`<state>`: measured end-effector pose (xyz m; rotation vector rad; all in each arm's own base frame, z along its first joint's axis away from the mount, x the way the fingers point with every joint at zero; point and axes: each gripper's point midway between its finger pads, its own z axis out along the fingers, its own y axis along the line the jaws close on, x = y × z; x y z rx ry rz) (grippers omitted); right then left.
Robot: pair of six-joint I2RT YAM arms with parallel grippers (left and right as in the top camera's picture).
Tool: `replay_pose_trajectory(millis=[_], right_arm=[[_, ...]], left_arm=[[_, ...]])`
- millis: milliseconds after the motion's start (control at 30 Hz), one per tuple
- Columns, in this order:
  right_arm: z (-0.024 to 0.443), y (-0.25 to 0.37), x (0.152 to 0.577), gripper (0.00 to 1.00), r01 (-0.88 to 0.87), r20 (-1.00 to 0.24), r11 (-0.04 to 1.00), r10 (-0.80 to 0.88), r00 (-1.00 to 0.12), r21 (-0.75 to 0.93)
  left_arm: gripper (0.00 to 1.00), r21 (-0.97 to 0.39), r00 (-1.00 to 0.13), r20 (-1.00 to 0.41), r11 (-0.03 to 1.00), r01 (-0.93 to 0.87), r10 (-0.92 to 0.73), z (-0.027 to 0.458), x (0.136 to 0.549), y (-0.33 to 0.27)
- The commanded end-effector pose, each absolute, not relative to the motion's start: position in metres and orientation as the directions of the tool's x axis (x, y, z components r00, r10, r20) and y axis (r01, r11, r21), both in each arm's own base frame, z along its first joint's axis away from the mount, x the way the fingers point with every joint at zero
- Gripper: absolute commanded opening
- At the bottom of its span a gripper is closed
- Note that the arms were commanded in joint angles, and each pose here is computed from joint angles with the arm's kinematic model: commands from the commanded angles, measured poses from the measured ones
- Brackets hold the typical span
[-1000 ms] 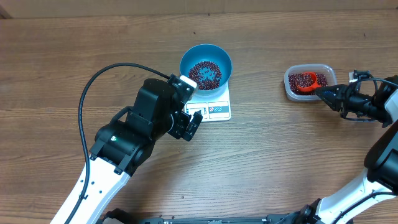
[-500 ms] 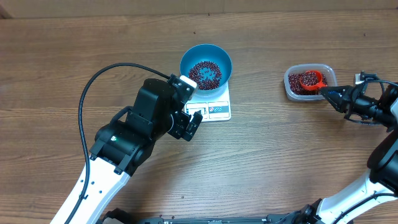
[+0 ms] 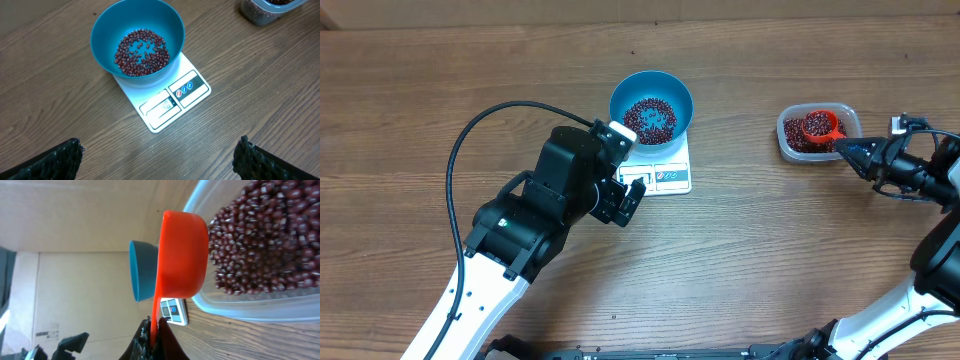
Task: Scoop item into bowl and weigh 150g on scale
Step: 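Carry the filled scoop with the right gripper toward the teal bowl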
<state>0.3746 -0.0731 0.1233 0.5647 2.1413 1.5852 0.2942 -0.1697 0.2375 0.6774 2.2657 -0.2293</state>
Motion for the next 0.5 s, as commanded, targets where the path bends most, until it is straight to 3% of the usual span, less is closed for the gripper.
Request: replay_pose_trajectory(millis=[0,467], right_arm=[[0.133,-0.071,0.376,0.04,0.000,-0.123,0.216,0.556,-0.822,0.976],[0.157,-0.071,0.380,0.03,-0.074,-0.118,0.098,0.588,-0.800,0.992]], left_arm=[[1.00,0.038,-0.575,-0.725,0.856,0.516,0.379,0.247,0.297,-0.167],[1.00,0.038,-0.575,-0.725,0.856,0.516,0.379,0.247,0.297,-0.167]])
